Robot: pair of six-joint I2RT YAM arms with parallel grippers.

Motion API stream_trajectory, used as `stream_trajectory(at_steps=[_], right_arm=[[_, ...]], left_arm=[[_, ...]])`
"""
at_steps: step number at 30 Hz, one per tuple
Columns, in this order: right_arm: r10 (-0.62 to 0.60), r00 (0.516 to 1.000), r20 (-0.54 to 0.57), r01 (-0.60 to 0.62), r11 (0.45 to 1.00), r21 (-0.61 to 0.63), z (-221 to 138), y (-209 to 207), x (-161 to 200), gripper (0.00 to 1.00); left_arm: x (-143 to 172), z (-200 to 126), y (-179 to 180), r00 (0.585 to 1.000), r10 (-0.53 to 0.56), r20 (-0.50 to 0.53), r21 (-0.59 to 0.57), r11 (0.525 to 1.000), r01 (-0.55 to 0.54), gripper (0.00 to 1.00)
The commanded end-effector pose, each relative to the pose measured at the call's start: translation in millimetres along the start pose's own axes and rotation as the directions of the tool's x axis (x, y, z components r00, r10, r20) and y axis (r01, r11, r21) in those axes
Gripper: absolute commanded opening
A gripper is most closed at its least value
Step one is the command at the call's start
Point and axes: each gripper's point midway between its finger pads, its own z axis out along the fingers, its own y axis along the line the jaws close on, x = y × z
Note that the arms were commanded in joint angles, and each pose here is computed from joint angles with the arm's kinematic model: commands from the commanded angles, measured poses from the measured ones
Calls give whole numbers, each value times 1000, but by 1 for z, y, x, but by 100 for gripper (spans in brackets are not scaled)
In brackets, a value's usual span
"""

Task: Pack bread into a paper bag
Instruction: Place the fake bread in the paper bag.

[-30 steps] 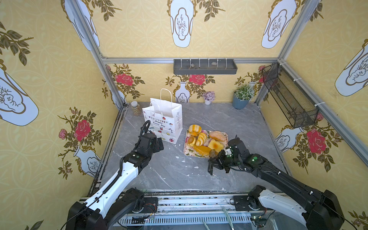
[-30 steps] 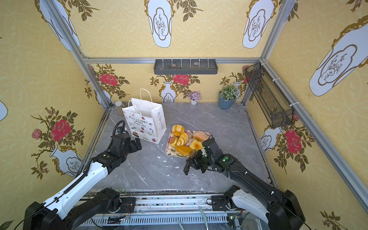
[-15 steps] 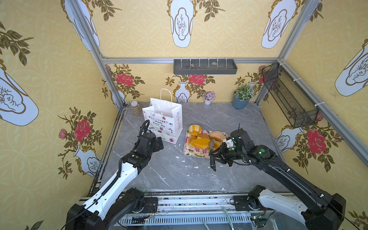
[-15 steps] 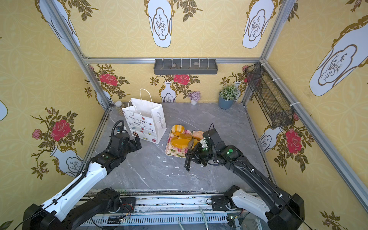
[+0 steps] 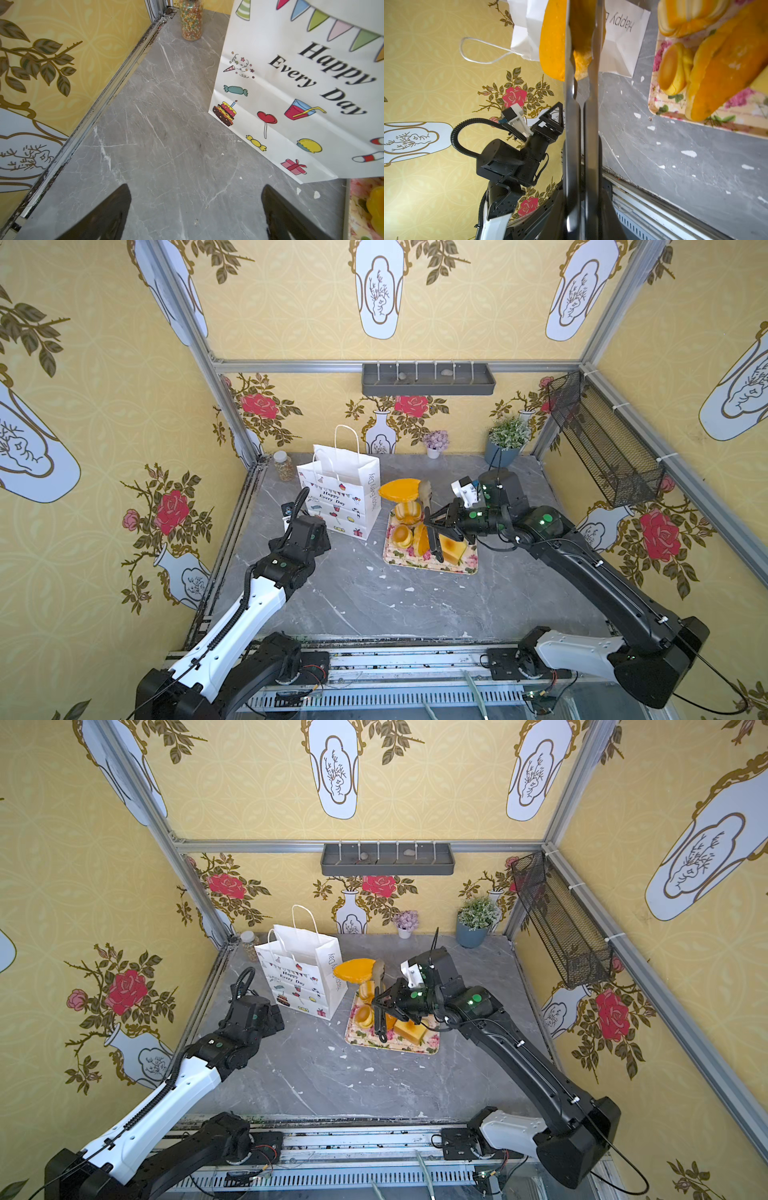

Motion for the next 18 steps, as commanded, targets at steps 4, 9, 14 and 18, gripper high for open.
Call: stream_trajectory(at_steps=[4, 9, 14, 18], right_arm=[[-175, 982, 64, 180, 980, -81, 2, 39, -33, 0], [-249, 966, 66, 254, 963, -94, 17, 56, -48, 0], [-345, 936, 67, 348, 937, -31, 39, 63, -58, 0], [-427, 901, 75, 428, 904, -2, 50, 79, -57, 0]], left_arm=[[0, -6, 4, 999, -44, 14, 15, 999, 44, 99], [-7, -12, 11, 998, -45, 42, -1, 999, 45, 99], [-8, -12, 10, 998, -44, 36, 3, 999, 44, 99], [-9, -13, 9, 999, -35, 24, -2, 999, 35, 99]])
